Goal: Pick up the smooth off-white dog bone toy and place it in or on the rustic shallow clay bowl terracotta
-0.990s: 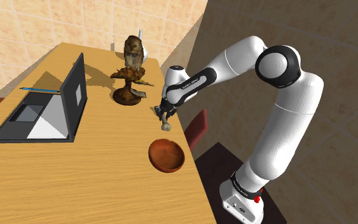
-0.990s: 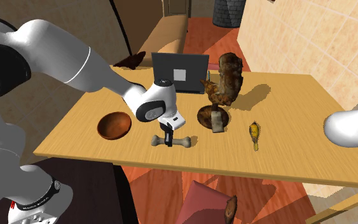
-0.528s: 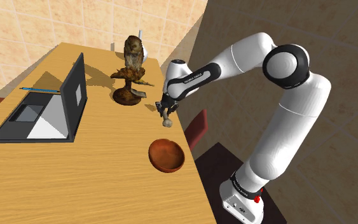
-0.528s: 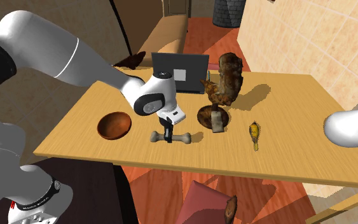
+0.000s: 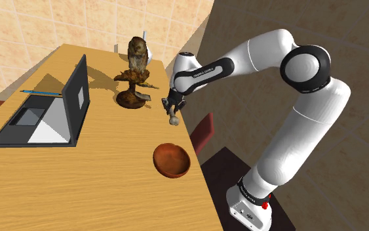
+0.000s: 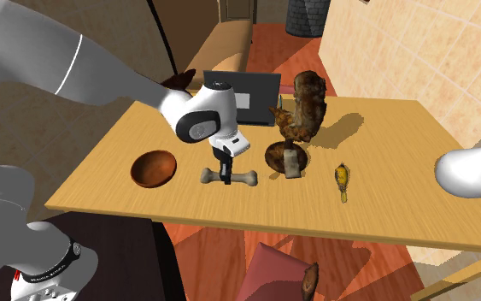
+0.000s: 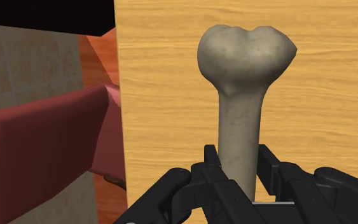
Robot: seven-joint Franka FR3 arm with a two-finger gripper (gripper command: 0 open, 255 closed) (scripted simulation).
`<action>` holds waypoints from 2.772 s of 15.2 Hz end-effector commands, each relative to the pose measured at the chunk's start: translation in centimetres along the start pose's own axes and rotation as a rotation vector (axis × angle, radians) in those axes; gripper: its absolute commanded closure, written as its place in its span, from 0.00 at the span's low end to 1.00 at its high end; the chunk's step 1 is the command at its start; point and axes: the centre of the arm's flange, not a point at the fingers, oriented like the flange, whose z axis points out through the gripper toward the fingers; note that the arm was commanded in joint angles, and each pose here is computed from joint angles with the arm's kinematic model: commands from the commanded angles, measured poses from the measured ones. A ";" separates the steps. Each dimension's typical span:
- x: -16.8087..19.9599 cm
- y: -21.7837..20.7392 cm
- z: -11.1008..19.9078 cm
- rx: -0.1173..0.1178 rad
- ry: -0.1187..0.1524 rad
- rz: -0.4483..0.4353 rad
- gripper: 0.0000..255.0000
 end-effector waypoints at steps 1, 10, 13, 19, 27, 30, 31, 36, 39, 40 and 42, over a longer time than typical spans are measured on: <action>0.0 0.1 -1.0 0.000 0.000 0.000 1.00; 0.2 0.2 -5.7 0.000 0.000 0.000 1.00; 0.3 0.3 -7.3 0.000 0.000 0.000 1.00; -4.9 -0.7 -8.2 0.000 0.000 0.000 1.00; -15.2 -2.6 -8.8 0.000 0.000 0.000 1.00; -19.1 -3.3 -9.1 0.000 0.000 0.000 1.00; -20.4 -3.6 -9.2 0.000 0.000 0.000 1.00; -26.9 -4.8 -9.6 0.000 0.000 0.000 1.00; -29.3 -5.3 -8.6 0.000 0.000 0.000 1.00; -29.3 -5.3 -8.1 0.000 0.000 0.000 1.00; -29.3 -5.3 -7.1 0.000 0.000 0.000 1.00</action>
